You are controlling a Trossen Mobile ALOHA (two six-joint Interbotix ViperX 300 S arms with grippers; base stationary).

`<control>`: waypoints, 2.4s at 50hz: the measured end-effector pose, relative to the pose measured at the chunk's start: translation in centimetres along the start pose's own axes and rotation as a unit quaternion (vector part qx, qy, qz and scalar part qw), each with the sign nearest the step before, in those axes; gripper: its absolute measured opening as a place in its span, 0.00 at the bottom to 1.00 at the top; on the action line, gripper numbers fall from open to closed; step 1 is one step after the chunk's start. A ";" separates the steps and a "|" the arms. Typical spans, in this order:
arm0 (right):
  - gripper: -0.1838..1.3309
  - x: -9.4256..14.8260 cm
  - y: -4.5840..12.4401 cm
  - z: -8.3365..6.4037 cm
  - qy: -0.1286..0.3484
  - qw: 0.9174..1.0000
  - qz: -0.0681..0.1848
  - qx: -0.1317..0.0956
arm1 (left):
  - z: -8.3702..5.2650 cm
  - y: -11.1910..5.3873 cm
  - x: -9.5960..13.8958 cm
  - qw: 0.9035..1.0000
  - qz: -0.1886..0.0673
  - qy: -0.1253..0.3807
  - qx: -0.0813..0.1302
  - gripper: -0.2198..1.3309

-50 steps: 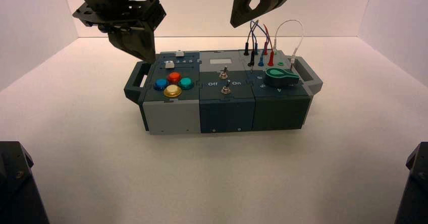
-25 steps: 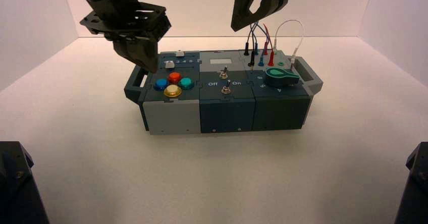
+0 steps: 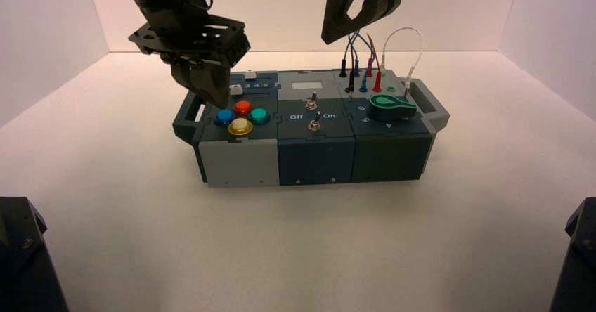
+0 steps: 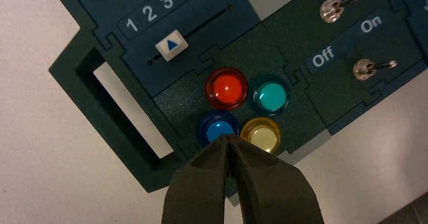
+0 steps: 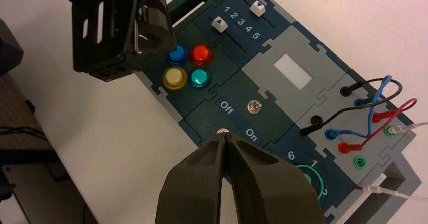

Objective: Push the blue button with the left gripper.

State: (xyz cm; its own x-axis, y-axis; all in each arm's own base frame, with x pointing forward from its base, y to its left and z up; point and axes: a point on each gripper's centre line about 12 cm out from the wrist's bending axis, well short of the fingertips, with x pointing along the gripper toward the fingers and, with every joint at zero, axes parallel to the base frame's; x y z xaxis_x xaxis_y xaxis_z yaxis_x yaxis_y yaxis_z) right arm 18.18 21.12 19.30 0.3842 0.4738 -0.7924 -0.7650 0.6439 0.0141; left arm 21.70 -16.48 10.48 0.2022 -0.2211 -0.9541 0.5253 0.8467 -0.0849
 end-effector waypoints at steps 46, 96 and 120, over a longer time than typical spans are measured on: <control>0.03 -0.3 0.0 0.0 0.002 1.000 0.001 0.003 | -0.2 -0.1 0.9 1.000 0.001 0.013 0.006 0.04; 0.03 -0.4 -0.1 0.0 0.001 1.000 0.000 0.005 | 0.7 0.2 2.2 1.000 0.009 0.024 0.016 0.04; 0.03 -0.3 -0.2 0.0 0.001 1.000 -0.002 0.007 | 1.2 -0.1 -0.9 1.000 0.004 0.003 0.019 0.04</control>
State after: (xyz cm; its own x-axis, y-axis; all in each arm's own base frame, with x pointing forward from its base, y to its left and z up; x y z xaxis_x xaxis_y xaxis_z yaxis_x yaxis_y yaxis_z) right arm 18.19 20.84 19.57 0.3850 0.4701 -0.7942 -0.7569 0.6533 0.0197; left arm 22.46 -16.96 11.73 0.2011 -0.2106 -0.9567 0.5544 0.8296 -0.0661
